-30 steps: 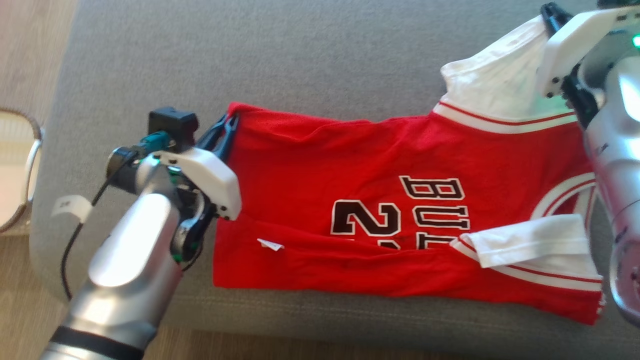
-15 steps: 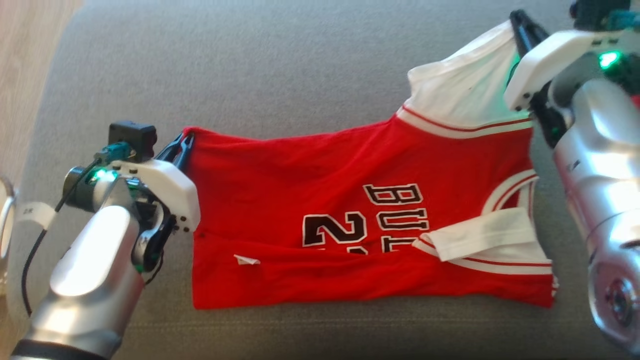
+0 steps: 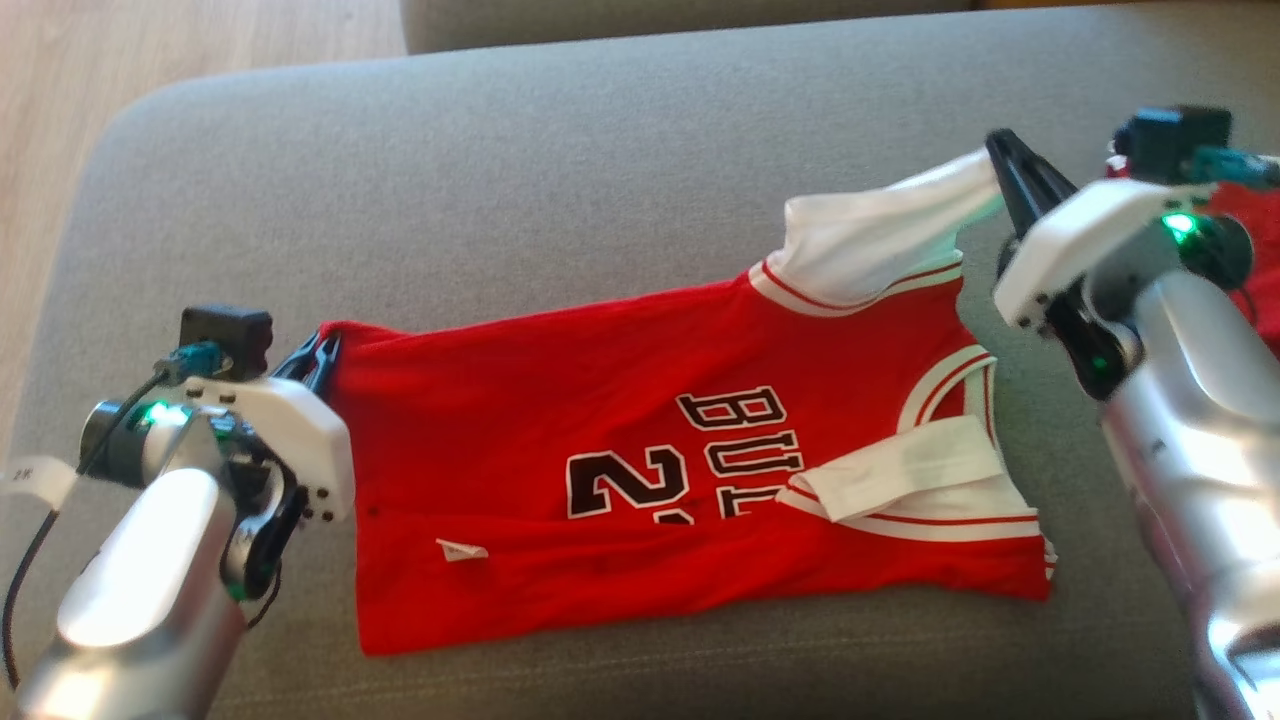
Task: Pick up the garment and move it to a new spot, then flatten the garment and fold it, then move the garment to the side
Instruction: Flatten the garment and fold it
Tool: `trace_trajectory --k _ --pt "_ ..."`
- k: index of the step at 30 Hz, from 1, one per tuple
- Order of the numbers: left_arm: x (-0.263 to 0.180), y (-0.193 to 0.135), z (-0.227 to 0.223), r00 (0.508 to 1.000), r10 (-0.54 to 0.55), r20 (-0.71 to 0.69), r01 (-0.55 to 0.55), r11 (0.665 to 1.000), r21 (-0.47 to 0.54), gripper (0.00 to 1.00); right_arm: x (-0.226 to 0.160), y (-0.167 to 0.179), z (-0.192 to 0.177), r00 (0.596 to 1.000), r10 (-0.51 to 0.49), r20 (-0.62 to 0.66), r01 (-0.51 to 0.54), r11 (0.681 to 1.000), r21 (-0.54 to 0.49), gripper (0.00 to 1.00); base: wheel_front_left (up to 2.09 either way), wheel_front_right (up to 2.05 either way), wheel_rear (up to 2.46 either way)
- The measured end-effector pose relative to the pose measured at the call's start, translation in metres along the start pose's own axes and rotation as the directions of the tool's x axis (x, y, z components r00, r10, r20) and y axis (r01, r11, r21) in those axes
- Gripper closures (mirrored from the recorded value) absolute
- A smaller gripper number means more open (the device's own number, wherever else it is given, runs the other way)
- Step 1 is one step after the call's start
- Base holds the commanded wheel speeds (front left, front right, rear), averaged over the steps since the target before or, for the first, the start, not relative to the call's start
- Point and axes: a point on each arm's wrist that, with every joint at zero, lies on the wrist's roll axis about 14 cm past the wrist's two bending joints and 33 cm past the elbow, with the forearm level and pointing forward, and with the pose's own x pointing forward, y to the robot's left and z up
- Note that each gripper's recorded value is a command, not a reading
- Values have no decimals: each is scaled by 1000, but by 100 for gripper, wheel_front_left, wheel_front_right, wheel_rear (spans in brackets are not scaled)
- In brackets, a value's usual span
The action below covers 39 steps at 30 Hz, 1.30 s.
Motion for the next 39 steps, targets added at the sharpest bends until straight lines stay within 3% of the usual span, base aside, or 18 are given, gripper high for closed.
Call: trace_trajectory --k 14,26,37,38,39 --pt "-35 -13 -36 992 -54 -117 60 997 53 100 -68 -14 -36 984 38 -174 -22 996 88 100 0 0 0" --pt "-64 -29 -67 968 -102 -229 122 990 73 100 -133 -10 -72 909 72 -411 -30 994 109 100 0 0 0" --pt "-73 -35 -80 958 -103 -268 125 990 66 100 -163 -2 -85 863 79 -499 -25 993 113 100 0 0 0" --pt "-73 -35 -81 957 -104 -271 126 990 66 100 -163 -3 -85 864 74 -498 -22 994 110 70 0 0 0" --pt "-73 -35 -82 956 -104 -273 127 990 66 100 -163 -5 -84 867 64 -494 -10 994 111 0 0 0 0"
